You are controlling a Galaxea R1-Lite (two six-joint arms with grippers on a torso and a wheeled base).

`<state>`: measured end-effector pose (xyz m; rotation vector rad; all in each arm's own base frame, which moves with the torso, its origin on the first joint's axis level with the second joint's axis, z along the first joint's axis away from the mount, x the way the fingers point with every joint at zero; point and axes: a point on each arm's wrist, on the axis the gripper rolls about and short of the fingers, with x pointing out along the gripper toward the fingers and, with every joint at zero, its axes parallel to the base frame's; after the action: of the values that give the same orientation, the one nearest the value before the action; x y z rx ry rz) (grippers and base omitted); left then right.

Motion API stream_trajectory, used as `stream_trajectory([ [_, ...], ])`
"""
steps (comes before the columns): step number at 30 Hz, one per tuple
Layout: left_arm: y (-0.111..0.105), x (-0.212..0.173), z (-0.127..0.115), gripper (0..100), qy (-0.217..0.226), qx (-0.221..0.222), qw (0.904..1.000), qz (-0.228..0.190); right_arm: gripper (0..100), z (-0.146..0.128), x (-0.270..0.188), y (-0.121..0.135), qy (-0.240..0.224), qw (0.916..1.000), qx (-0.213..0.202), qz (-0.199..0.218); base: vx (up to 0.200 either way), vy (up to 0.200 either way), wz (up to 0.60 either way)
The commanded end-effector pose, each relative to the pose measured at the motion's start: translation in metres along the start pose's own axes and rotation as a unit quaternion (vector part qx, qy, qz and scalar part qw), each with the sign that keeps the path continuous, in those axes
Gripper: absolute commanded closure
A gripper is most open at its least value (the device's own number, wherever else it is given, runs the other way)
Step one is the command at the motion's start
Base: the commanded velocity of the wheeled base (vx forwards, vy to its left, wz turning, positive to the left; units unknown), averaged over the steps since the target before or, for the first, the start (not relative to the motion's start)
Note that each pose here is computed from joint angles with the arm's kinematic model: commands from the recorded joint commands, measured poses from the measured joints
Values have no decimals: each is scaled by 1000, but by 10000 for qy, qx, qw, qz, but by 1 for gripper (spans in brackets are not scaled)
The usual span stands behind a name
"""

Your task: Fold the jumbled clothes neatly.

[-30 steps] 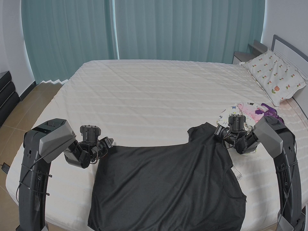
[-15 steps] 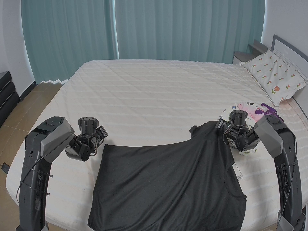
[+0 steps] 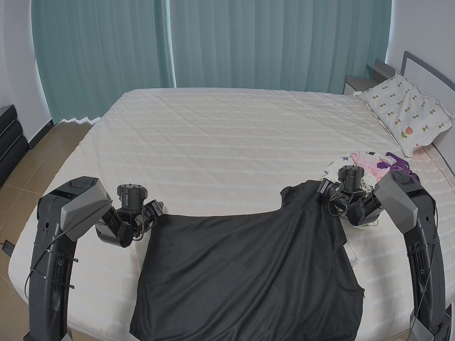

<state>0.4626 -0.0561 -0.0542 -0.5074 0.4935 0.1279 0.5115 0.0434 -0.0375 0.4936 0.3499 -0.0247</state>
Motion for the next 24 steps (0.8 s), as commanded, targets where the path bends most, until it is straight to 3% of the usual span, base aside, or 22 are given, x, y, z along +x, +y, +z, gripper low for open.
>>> stream_trajectory([
  [1,-2,-3,-2,0,47,40,10000,-18,100,-3,0,0,37,10000,-6,-2,0,0,0],
  [11,-13,-4,-16,0,262,133,9994,-180,100,-4,0,1,55,10000,-11,13,0,0,0],
  [12,-13,-4,-16,100,272,138,9994,-182,100,-4,0,1,51,10000,-11,7,0,0,0],
  [21,-12,-6,-16,100,245,164,9994,-156,100,-5,2,-2,47,10000,-1,-16,0,0,0],
  [24,-14,-7,-4,100,41,148,9998,-104,100,-2,2,-4,17,10000,15,-23,0,0,0],
])
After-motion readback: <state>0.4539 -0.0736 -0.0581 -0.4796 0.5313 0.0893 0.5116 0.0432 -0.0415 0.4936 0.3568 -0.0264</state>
